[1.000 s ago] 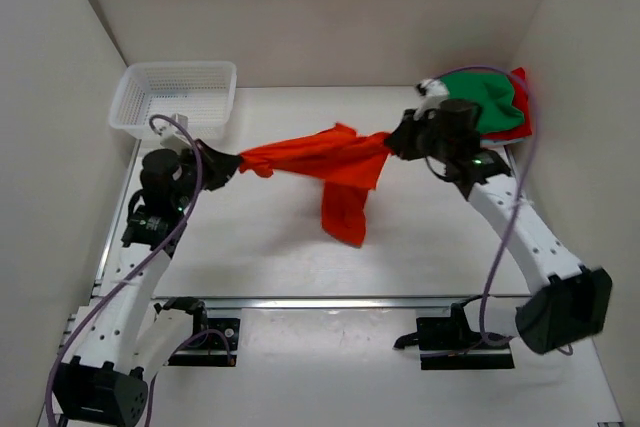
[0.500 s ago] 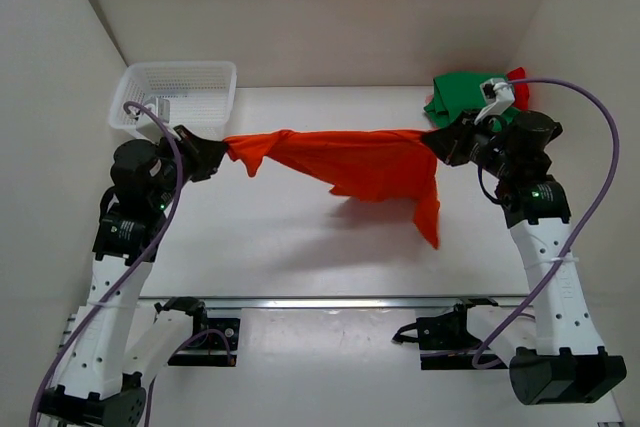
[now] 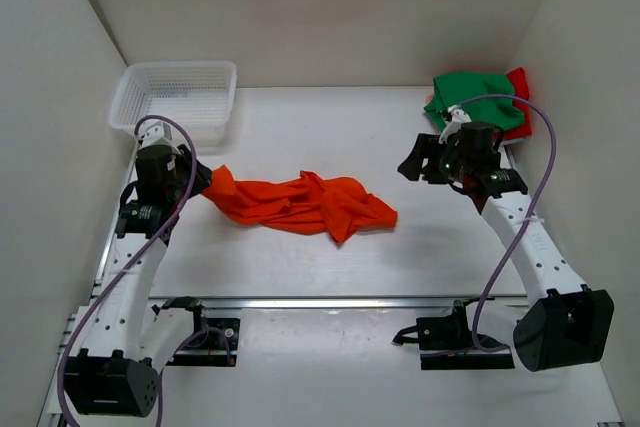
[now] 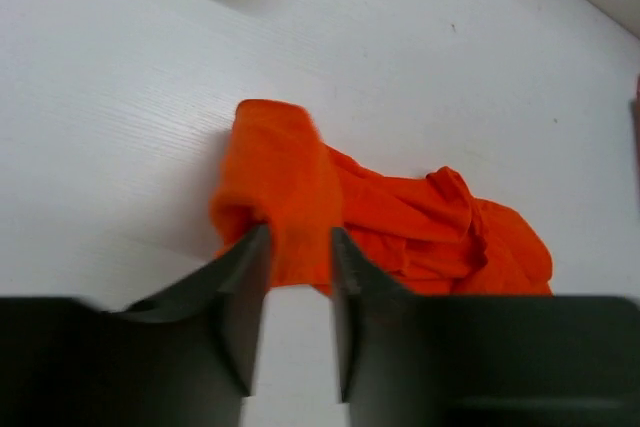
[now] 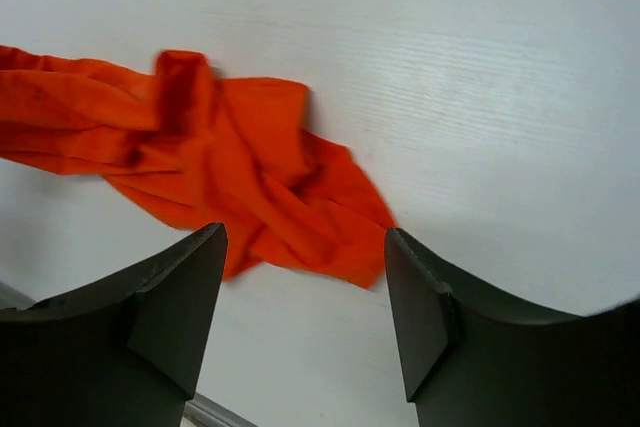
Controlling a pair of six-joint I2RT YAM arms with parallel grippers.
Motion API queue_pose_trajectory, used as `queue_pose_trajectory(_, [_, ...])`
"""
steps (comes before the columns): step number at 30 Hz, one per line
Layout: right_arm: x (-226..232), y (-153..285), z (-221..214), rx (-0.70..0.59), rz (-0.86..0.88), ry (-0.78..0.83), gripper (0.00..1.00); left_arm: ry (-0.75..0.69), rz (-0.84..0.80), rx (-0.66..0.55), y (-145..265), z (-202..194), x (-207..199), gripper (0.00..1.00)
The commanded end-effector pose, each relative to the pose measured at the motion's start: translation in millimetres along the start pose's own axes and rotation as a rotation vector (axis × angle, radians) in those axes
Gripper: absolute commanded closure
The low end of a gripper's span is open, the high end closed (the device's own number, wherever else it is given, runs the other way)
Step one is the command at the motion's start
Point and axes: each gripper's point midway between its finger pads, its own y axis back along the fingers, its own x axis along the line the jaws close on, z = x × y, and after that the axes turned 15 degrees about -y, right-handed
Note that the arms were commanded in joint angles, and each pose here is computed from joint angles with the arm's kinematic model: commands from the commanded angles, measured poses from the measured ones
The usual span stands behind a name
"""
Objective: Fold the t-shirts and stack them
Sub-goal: Flatten out the tshirt
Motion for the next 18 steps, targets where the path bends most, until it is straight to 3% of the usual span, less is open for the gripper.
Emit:
queue_pose_trajectory(1, [-29.4,-2.7,-20.3,0.038,-0.097,-0.008,0.38,0.004,-0.029,-0.037,-2.3,10.3,-6.4,0.51])
queue_pose_trajectory(5, [-41.0,-18.6,-87.3,0.166,-0.093,-0.063,0.52,0.022,-0.253,0.046,-5.4,-22.7,-62.0,0.43])
queue_pose_trajectory(10, [-7.6,-36.8,-138.0,0.196,0.032,-0.107,0.61,0.073,-0.352,0.112,-16.5,-73.8,-90.8,0.40])
queue_pose_trajectory(15, [11.0,-45.5,-189.1,0.266,0.125,-0.247,0.58,0.098,-0.382,0.215,-45.1,-112.1,-109.1,0.39])
queue_pose_trajectory(18, [18.2,-53.3,-206.8,0.297,0.139,-0.247,0.50,0.127,-0.398,0.237,-57.3,-121.5,-122.4,0.37])
